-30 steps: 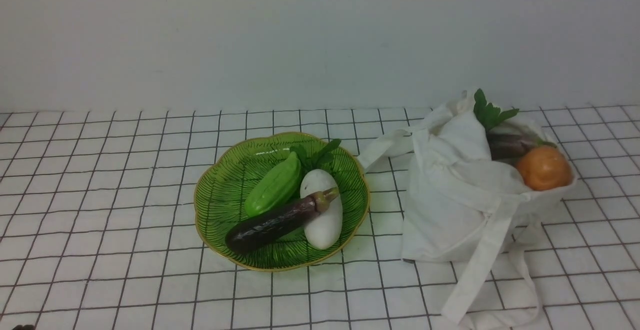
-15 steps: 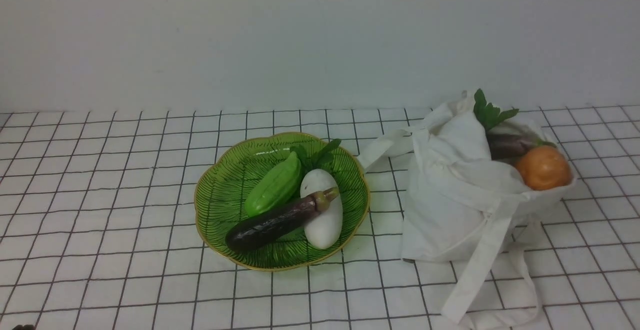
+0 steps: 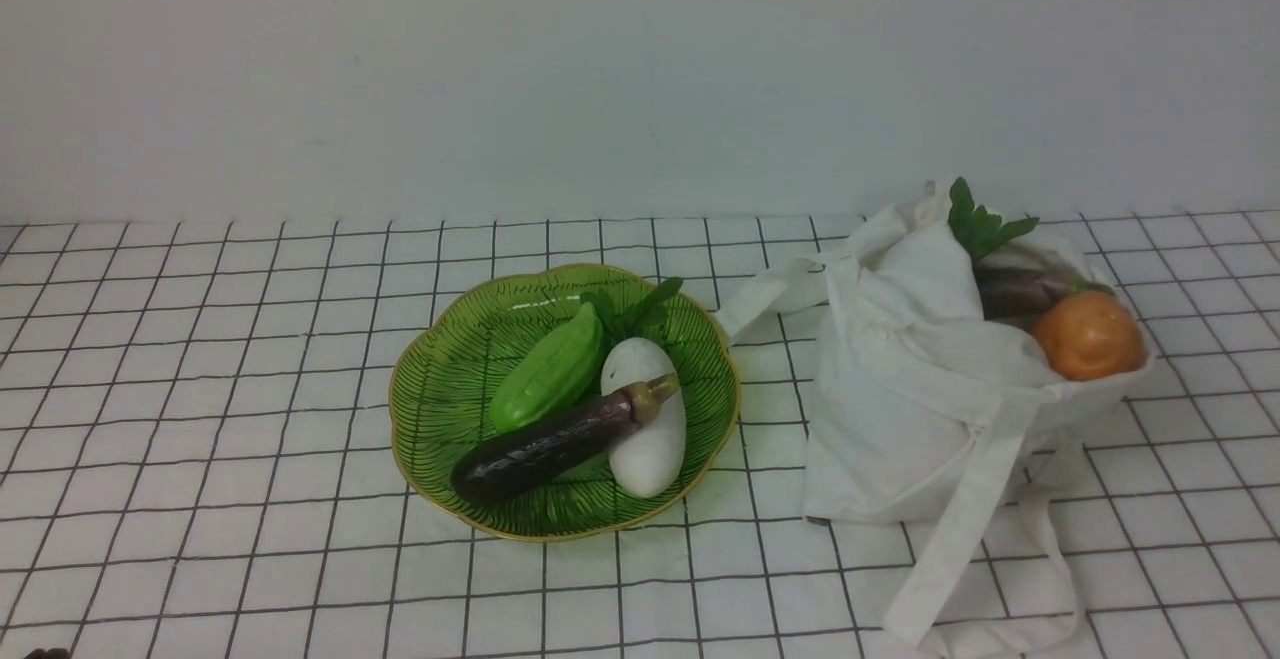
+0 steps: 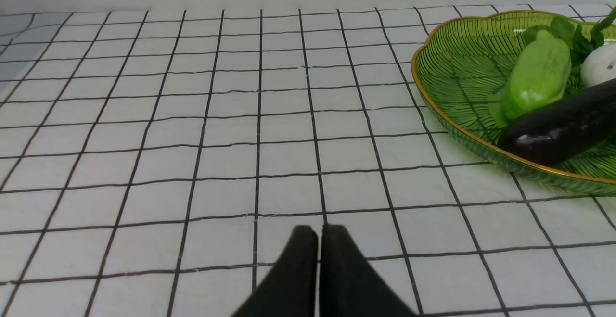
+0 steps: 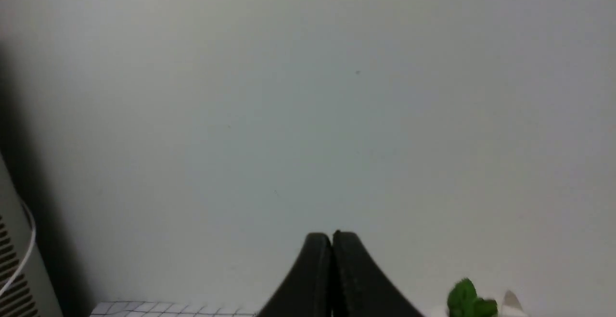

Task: Take vegetables from bag on white checkered tablecloth place on plate.

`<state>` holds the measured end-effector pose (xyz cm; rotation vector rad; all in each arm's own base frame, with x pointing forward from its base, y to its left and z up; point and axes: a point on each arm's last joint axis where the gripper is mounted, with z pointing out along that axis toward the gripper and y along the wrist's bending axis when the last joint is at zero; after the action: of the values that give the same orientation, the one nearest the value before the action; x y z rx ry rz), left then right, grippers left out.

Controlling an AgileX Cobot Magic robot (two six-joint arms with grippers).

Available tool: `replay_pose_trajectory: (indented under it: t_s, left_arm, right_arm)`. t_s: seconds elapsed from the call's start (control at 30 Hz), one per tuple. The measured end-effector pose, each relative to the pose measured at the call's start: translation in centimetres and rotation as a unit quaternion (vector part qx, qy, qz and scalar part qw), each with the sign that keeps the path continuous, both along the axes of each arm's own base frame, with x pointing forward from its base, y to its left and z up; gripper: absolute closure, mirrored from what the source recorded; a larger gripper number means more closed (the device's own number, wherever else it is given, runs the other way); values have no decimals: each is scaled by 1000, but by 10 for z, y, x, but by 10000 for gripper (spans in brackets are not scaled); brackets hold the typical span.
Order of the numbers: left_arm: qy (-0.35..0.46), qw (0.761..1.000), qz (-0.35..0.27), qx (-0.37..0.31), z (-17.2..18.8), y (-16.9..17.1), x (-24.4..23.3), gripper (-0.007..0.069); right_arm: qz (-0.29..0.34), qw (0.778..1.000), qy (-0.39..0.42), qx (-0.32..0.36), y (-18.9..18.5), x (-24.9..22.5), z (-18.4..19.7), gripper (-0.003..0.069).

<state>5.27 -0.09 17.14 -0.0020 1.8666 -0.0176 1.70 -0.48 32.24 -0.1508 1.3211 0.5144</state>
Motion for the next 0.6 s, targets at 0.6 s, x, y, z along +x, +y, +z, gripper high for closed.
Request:
replay_pose_trajectory:
  t_s: [0.6]
  left_arm:
    - [0, 1000, 1, -3, 0, 0, 0, 633]
  right_arm:
    - [35, 997, -16, -63, 17, 4, -19, 673]
